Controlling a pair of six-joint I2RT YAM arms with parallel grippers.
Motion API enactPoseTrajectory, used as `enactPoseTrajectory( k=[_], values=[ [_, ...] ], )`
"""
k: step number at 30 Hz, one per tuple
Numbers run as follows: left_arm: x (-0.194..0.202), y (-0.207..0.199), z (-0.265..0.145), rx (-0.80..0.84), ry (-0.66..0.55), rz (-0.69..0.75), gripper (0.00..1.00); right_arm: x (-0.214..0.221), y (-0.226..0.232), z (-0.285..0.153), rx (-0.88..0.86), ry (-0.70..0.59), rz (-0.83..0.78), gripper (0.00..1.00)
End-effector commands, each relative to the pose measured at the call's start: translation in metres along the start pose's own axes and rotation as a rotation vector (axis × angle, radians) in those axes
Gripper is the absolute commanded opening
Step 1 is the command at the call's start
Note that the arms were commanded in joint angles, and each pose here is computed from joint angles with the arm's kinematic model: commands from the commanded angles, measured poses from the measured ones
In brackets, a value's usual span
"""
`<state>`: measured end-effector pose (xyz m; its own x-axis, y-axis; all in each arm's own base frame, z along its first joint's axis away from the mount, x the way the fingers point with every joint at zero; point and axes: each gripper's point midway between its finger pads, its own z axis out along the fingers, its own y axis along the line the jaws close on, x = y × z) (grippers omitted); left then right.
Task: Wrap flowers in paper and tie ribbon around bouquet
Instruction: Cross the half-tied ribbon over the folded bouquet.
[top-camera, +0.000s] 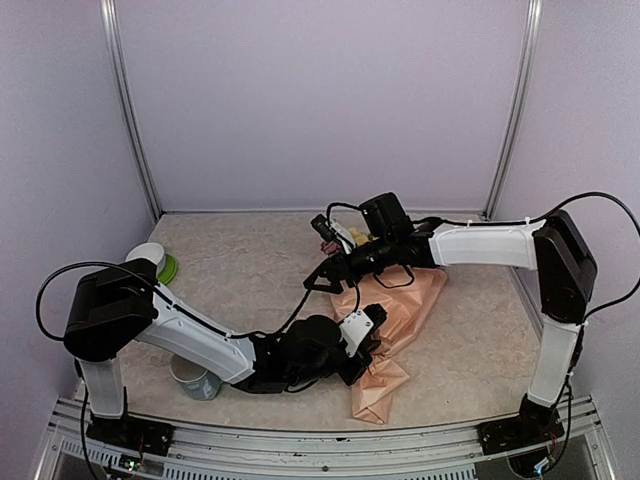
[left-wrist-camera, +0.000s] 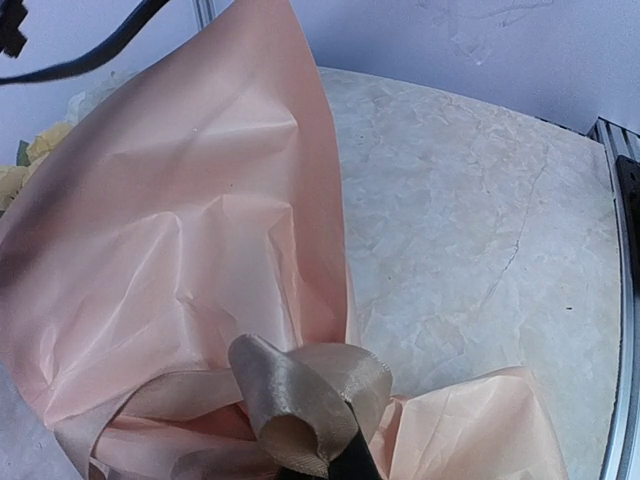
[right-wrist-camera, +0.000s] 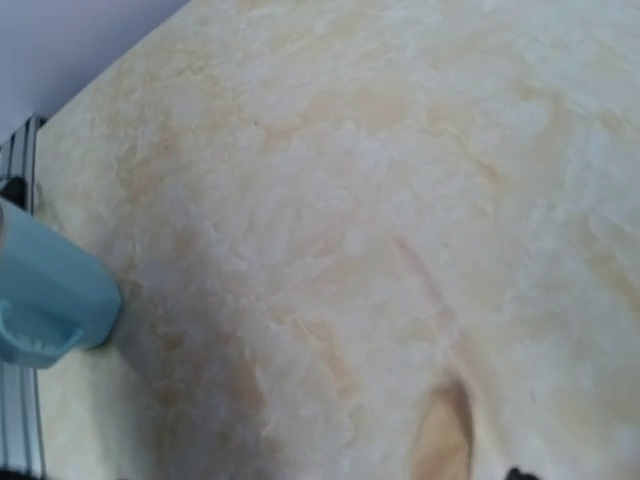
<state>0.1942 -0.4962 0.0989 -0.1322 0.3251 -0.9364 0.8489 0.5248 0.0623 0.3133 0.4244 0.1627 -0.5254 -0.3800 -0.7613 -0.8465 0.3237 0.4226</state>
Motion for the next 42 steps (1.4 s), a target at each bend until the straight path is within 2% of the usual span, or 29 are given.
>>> enactPoseTrajectory(
  k=[1,5,8,13,17,25,33,40,42],
  values=[
    [-0.011,-0.004,-0.003,0.012,-0.036,0.005,0.00,-0.018,0.001,-0.042,0.078,-0.050,0.022,0.79],
    [-0.012,-0.006,-0.003,0.029,-0.041,0.003,0.00,-0.020,-0.009,-0.083,0.207,-0.088,0.051,0.78],
    [-0.014,-0.007,-0.004,0.041,-0.048,-0.001,0.00,-0.010,-0.004,-0.108,0.232,-0.117,0.049,0.74],
    [-0.015,-0.005,-0.007,0.096,-0.064,-0.043,0.00,0.038,0.013,-0.125,0.190,-0.112,0.068,0.59],
    [-0.018,-0.003,-0.007,0.136,-0.079,-0.077,0.00,0.067,0.042,-0.130,0.055,-0.126,0.066,0.46],
    [-0.015,-0.002,-0.006,0.144,-0.072,-0.082,0.00,0.103,0.053,-0.126,-0.030,-0.146,0.093,0.52],
    [-0.015,-0.003,-0.004,0.146,-0.068,-0.084,0.00,0.106,0.055,-0.103,-0.094,-0.121,0.116,0.54],
    [-0.014,-0.003,-0.003,0.145,-0.061,-0.076,0.00,0.111,0.057,-0.094,-0.120,-0.095,0.121,0.48],
    [-0.013,-0.004,-0.002,0.146,-0.057,-0.077,0.00,0.112,0.059,-0.093,-0.124,-0.089,0.120,0.38]
  ],
)
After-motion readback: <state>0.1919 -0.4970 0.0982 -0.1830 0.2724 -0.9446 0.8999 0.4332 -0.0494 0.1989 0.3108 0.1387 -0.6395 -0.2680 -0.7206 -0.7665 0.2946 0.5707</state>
